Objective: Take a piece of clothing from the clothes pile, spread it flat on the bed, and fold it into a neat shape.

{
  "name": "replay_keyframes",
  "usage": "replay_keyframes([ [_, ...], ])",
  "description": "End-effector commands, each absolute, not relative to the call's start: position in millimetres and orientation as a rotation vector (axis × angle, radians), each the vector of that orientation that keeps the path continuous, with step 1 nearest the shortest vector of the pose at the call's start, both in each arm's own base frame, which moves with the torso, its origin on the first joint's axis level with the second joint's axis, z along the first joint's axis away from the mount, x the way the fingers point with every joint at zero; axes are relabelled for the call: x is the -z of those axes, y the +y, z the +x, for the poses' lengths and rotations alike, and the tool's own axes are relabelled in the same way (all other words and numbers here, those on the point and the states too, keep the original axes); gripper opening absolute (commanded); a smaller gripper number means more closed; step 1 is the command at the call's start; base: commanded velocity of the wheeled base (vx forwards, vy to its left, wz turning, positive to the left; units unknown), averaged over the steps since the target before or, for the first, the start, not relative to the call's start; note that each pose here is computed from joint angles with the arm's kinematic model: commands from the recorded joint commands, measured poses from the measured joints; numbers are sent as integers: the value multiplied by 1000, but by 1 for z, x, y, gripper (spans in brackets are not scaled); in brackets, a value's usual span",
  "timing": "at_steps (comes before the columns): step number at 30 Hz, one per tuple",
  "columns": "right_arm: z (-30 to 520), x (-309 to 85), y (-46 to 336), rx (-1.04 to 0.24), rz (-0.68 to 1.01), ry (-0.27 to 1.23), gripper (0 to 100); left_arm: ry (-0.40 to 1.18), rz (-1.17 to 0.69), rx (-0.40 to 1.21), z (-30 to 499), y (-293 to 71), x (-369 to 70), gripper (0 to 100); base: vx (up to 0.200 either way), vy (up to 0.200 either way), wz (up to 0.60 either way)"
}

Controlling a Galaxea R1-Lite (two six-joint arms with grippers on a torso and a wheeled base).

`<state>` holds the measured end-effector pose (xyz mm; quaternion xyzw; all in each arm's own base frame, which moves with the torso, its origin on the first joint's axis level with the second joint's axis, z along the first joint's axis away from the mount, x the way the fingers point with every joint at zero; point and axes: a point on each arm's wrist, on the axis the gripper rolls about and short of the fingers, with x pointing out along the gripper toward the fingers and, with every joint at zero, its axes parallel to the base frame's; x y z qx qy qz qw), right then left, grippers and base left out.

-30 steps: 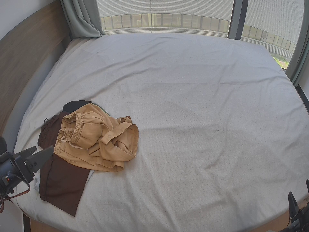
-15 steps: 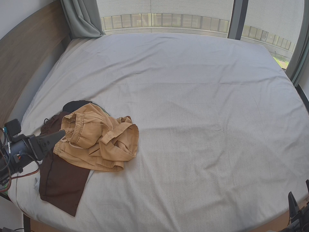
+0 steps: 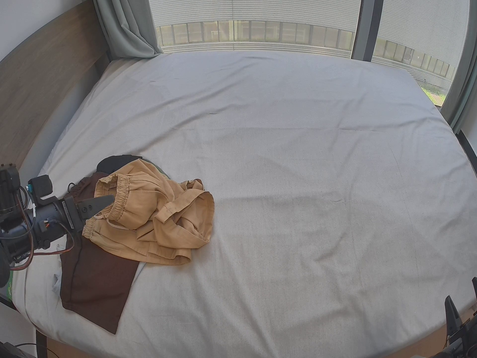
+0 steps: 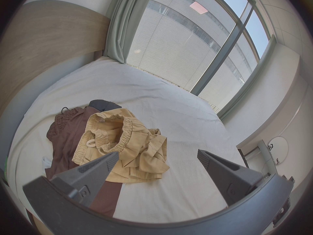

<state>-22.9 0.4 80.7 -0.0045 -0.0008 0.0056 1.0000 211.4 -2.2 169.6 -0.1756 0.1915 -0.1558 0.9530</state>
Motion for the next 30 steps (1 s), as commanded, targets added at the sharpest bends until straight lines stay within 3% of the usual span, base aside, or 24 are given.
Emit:
replay_keyframes([
  [1, -22, -76, 0, -12, -9, 9, 100, 438, -371, 302, 239, 1, -158, 100, 0, 0, 0],
  [30, -22, -76, 0, -11, -9, 9, 100, 454, -382, 288, 346, 11, -121, 100, 0, 0, 0],
])
